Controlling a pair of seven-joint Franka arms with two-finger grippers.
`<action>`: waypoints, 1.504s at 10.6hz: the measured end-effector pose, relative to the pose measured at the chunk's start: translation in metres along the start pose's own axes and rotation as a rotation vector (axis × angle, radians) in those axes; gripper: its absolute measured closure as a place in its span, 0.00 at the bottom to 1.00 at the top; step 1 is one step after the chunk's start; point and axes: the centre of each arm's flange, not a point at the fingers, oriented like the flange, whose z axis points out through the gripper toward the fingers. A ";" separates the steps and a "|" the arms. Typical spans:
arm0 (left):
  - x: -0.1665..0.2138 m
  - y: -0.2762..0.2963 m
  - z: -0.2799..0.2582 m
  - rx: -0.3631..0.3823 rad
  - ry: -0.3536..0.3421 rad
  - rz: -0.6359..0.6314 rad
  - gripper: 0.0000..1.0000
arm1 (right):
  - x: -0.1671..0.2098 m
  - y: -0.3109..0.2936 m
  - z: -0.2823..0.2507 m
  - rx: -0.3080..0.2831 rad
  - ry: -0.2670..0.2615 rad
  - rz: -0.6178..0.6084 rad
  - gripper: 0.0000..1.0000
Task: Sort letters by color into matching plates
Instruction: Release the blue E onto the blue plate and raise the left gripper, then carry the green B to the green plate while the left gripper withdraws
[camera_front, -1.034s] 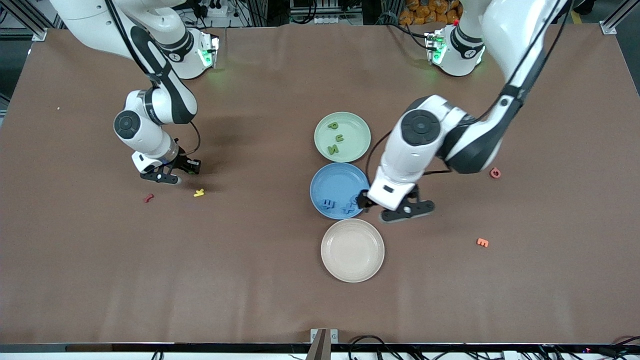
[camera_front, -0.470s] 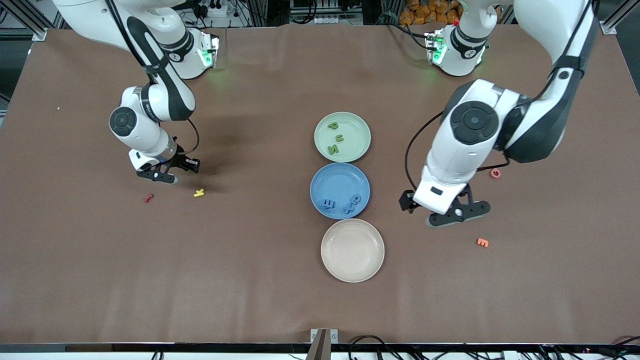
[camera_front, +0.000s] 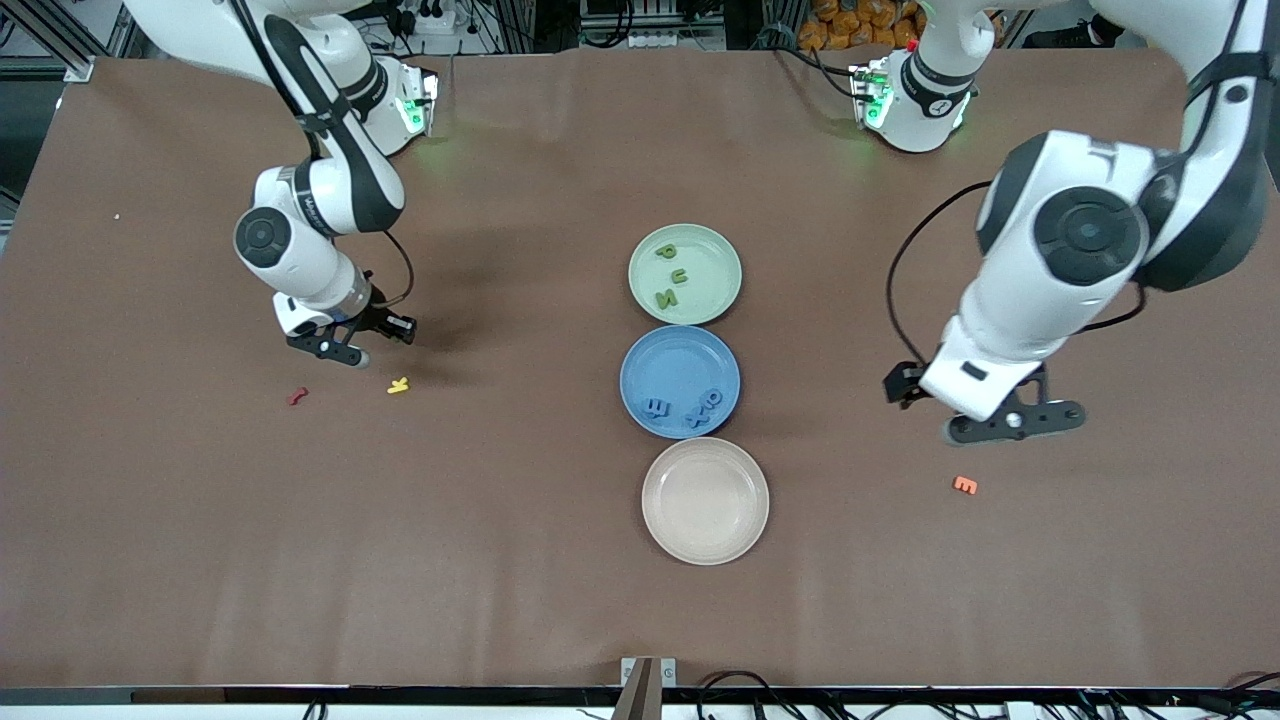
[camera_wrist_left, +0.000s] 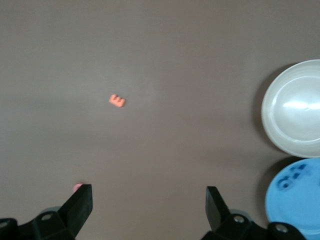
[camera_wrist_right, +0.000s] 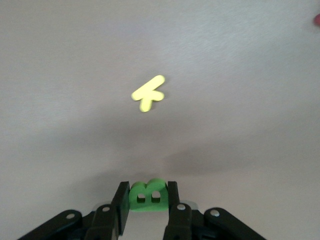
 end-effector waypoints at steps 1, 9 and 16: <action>-0.003 -0.022 -0.010 0.014 -0.011 0.012 0.00 | -0.006 -0.017 -0.004 0.008 0.004 0.028 0.66; -0.038 -0.128 -0.103 -0.074 -0.039 -0.023 0.00 | -0.062 -0.136 -0.029 0.104 -0.020 0.180 0.66; -0.062 -0.172 -0.134 -0.092 -0.050 0.125 0.00 | -0.133 -0.268 -0.041 0.181 -0.046 0.293 0.66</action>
